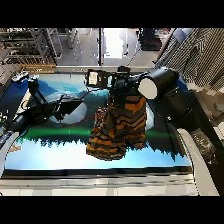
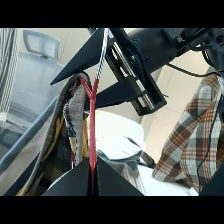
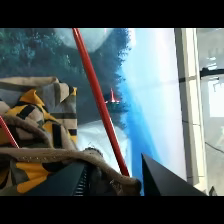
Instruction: Fold the clothes and pants, and hang the long-sleeved shirts on hangers.
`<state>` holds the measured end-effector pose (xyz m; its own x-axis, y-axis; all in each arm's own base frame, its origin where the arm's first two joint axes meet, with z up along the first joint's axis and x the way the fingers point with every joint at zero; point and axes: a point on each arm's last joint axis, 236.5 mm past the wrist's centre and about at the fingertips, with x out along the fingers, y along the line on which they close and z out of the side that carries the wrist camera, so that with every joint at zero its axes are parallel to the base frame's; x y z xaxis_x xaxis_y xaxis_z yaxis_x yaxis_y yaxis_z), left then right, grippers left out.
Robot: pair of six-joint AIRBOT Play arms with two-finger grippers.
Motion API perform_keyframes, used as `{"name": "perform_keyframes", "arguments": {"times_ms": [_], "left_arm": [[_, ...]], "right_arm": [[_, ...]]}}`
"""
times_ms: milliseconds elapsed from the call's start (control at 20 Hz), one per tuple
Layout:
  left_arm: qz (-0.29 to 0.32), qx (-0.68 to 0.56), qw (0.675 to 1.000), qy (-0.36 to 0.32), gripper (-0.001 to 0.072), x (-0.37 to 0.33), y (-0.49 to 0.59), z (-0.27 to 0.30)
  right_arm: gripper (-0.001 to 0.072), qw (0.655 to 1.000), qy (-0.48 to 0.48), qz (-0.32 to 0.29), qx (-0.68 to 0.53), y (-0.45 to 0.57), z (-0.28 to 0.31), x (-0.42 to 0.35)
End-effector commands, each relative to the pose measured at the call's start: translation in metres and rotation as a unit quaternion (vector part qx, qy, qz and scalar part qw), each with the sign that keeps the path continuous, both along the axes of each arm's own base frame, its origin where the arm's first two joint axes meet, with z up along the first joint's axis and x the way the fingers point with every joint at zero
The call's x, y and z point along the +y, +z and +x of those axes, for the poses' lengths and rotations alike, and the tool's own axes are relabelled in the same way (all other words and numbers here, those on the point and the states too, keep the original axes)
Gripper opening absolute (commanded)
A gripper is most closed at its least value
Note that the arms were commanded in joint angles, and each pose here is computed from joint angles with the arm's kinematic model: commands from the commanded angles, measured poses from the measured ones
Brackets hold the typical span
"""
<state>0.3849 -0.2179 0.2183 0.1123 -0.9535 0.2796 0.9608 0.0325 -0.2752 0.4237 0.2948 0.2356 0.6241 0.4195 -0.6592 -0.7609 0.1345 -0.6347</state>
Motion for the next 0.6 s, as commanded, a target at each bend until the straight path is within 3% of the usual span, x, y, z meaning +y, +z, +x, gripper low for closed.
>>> {"name": "perform_keyframes", "arguments": {"times_ms": [0,50,100,450,550], "left_arm": [[0.010,0.002,1.000,-0.004,0.0012,-0.002,-0.004,-0.001],[0.013,0.002,1.000,-0.005,0.0012,-0.002,-0.006,-0.002],[0.015,0.002,1.000,-0.005,0.0012,-0.002,-0.007,-0.002],[0.014,0.002,1.000,-0.004,0.0012,-0.002,-0.006,-0.002],[0.010,0.002,1.000,-0.003,0.0012,-0.001,-0.005,-0.001]], "right_arm": [[0.0503,0.999,-0.036,0.018,-0.030,0.020,0.009,-0.009],[0.0568,0.997,-0.058,0.038,-0.032,0.032,0.008,-0.015],[0.0569,0.996,-0.075,0.047,-0.033,0.043,0.005,-0.023],[0.0562,0.985,-0.148,0.036,0.076,0.037,-0.056,-0.071],[0.0511,0.981,-0.163,0.034,0.097,0.028,-0.060,-0.074]]}}
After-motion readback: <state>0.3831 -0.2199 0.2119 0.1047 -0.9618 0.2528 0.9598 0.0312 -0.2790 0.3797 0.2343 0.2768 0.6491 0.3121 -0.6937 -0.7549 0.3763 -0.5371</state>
